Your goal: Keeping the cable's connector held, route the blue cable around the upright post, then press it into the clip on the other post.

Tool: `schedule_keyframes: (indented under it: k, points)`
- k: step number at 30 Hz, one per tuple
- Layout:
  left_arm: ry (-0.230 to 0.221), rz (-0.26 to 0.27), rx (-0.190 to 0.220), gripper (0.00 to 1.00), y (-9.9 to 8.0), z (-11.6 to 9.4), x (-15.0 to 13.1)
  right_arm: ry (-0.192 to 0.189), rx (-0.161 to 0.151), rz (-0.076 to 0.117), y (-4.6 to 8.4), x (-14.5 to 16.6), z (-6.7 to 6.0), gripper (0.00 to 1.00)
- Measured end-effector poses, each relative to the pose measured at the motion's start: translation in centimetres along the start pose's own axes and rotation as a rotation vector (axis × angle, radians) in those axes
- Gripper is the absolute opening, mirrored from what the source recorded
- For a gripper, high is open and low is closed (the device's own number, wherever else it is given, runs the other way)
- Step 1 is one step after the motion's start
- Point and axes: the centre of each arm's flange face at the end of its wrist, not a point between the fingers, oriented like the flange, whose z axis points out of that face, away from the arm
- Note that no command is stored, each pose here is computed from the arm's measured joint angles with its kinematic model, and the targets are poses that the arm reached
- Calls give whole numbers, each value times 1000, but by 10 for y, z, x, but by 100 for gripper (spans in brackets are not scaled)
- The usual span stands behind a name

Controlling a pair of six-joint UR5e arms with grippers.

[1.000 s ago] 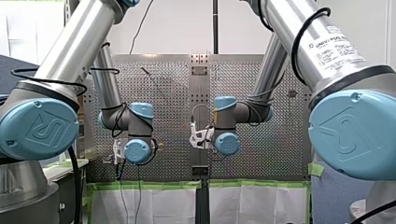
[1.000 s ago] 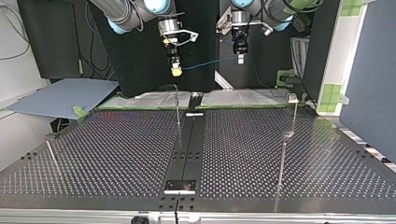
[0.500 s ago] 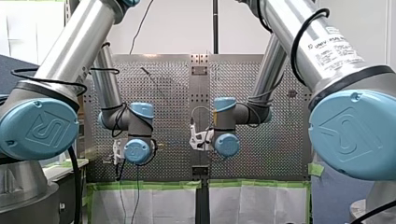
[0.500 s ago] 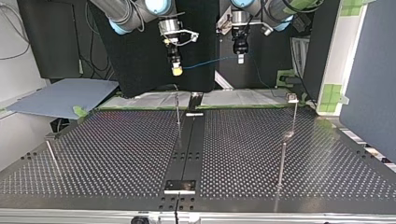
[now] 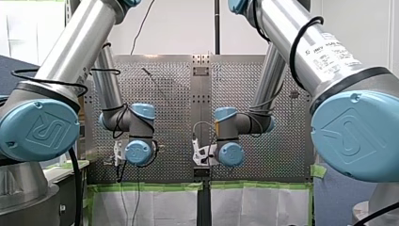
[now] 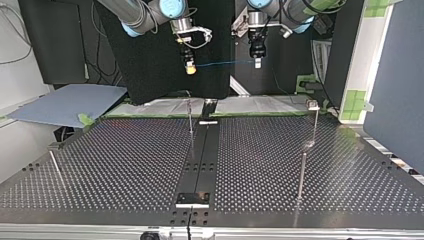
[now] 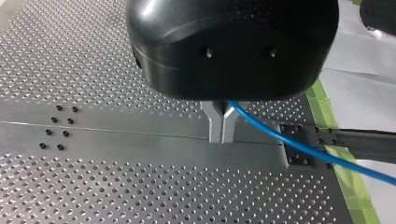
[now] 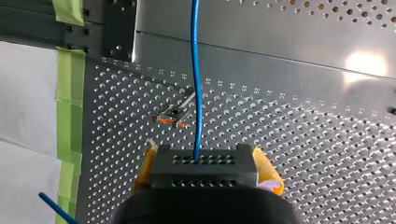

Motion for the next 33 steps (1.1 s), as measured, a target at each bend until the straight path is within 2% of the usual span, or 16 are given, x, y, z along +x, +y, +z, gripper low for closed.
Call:
schedule_keyframes:
  k: [9, 13, 18, 22, 25, 28, 33]
  points:
    - [0, 8, -2, 0, 2, 3, -4, 2, 1, 1, 0, 3, -1, 0]
    - [-2, 7, -2, 0, 3, 5, -14, 11, 7, 23, -2, 17, -3, 0]
    - [-1, 11, 30, 0, 0, 3, -28, 20, 42, 64, -4, 35, -8, 0]
    - [0, 18, 57, 0, -1, 2, -38, 53, 76, 104, -6, 53, -10, 0]
    - [1, 2, 64, 0, 0, 1, -46, 88, 97, 119, -7, 67, -10, 0]
    - [2, -25, 66, 0, 1, -1, -55, 121, 104, 126, -7, 82, -8, 0]
    - [-7, -76, 61, 0, 4, -2, -70, 167, 92, 133, -3, 114, 0, 0]
